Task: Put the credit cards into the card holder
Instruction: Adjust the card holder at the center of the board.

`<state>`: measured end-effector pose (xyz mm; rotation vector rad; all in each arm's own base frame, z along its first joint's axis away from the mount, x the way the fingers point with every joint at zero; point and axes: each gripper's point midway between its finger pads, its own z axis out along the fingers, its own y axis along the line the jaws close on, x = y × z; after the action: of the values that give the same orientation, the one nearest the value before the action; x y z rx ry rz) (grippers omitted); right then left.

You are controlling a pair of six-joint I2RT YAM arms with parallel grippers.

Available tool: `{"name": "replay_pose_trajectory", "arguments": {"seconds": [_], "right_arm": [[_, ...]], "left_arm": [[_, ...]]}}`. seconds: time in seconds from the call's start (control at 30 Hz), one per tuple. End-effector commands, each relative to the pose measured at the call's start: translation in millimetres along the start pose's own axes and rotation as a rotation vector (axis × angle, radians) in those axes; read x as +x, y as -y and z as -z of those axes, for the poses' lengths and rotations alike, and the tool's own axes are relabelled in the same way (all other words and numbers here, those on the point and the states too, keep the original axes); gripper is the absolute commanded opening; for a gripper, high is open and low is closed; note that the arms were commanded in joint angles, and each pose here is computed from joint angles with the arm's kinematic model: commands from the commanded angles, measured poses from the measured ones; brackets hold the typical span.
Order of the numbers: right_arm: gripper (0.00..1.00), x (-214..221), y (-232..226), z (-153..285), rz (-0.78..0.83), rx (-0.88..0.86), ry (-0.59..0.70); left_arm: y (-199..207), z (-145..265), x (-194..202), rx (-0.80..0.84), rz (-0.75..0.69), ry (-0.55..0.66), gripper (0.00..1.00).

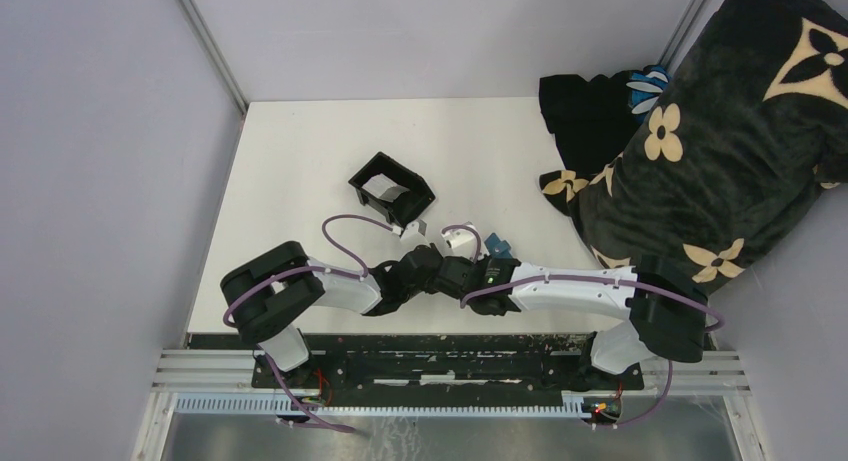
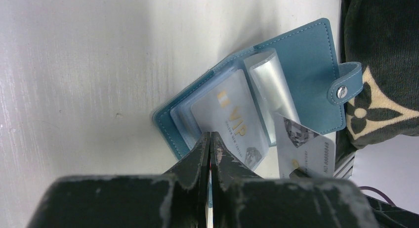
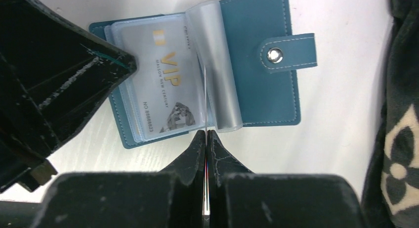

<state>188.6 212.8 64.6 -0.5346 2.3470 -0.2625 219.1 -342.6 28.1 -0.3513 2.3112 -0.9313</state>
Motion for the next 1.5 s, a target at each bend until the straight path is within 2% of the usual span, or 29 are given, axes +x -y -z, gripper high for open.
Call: {"name": "replay_pose_trajectory", "arguments": {"seconds": [0.0, 0.53, 1.17, 1.47], "right_arm": [[0.01, -26, 15, 13, -0.016, 0.045, 0.074], [0.01, -32, 36, 11, -0.032, 0.073, 0.073], [0.01, -15, 47, -8, -0.075, 0.008, -0.015], [0.01, -19, 53, -8, -0.034, 0.023, 0.017]], "left_arm": [[-52, 0, 15, -0.160, -0.077, -0.031, 0.06], [-52, -1, 15, -0.163, -0.081, -0.031, 0.06], [-51, -2, 13, -0.167, -0.092, -0.029, 0.06], [-52, -3, 15, -0.172, -0.097, -0.032, 0.06]]}}
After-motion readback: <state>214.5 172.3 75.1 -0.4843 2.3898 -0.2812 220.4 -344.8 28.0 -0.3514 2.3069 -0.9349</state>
